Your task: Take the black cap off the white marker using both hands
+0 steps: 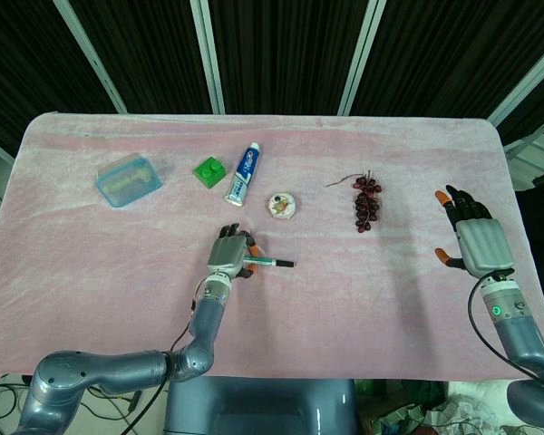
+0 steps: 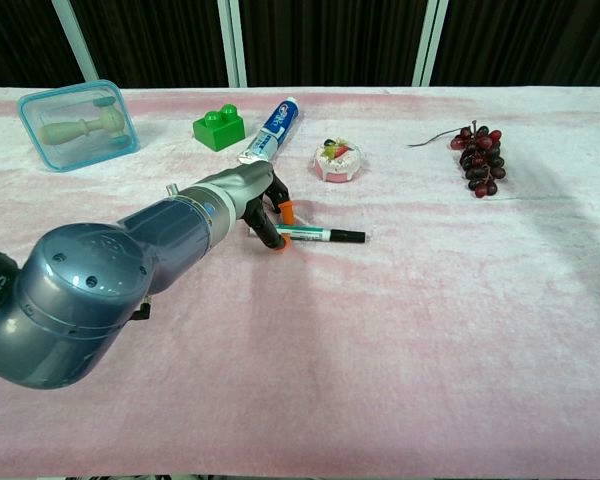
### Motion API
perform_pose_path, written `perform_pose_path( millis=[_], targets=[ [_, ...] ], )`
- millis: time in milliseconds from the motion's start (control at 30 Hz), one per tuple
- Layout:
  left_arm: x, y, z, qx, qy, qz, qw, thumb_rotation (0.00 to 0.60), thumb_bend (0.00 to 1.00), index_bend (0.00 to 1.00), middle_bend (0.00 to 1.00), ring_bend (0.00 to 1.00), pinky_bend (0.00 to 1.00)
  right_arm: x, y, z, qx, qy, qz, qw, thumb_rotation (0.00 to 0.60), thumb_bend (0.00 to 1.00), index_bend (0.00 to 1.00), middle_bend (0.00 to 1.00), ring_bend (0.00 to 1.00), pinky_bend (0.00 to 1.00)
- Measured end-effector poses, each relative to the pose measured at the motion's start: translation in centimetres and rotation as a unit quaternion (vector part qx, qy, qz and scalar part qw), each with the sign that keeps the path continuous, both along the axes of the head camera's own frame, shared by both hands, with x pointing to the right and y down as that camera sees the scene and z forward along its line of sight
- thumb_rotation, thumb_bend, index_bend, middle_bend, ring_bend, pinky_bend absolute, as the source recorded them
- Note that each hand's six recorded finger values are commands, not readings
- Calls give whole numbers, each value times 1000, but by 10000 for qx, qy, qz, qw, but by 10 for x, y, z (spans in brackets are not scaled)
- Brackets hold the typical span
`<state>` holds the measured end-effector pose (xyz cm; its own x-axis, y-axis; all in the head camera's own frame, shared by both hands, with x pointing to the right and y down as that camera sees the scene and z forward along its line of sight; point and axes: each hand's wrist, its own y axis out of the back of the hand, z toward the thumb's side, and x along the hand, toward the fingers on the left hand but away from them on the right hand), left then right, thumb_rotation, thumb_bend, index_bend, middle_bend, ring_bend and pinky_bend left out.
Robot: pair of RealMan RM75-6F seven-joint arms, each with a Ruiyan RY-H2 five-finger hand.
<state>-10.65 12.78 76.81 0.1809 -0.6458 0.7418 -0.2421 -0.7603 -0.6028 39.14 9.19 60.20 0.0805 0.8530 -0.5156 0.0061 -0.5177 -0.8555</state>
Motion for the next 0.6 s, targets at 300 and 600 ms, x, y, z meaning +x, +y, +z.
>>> perform_pose_path(
  millis=[300, 600],
  targets=[
    [-5, -9, -7, 79, 129, -255, 9996, 600, 483, 615, 316, 0, 0, -2, 0, -4, 37, -43, -16, 10000, 600, 156, 64, 6, 46, 163],
    [-21, -35, -41, 164, 896, -851, 9922, 600, 521, 635, 328, 0, 0, -29, 5, -5, -252, -678, 58, 9974, 600, 146, 75, 6, 46, 163]
  ],
)
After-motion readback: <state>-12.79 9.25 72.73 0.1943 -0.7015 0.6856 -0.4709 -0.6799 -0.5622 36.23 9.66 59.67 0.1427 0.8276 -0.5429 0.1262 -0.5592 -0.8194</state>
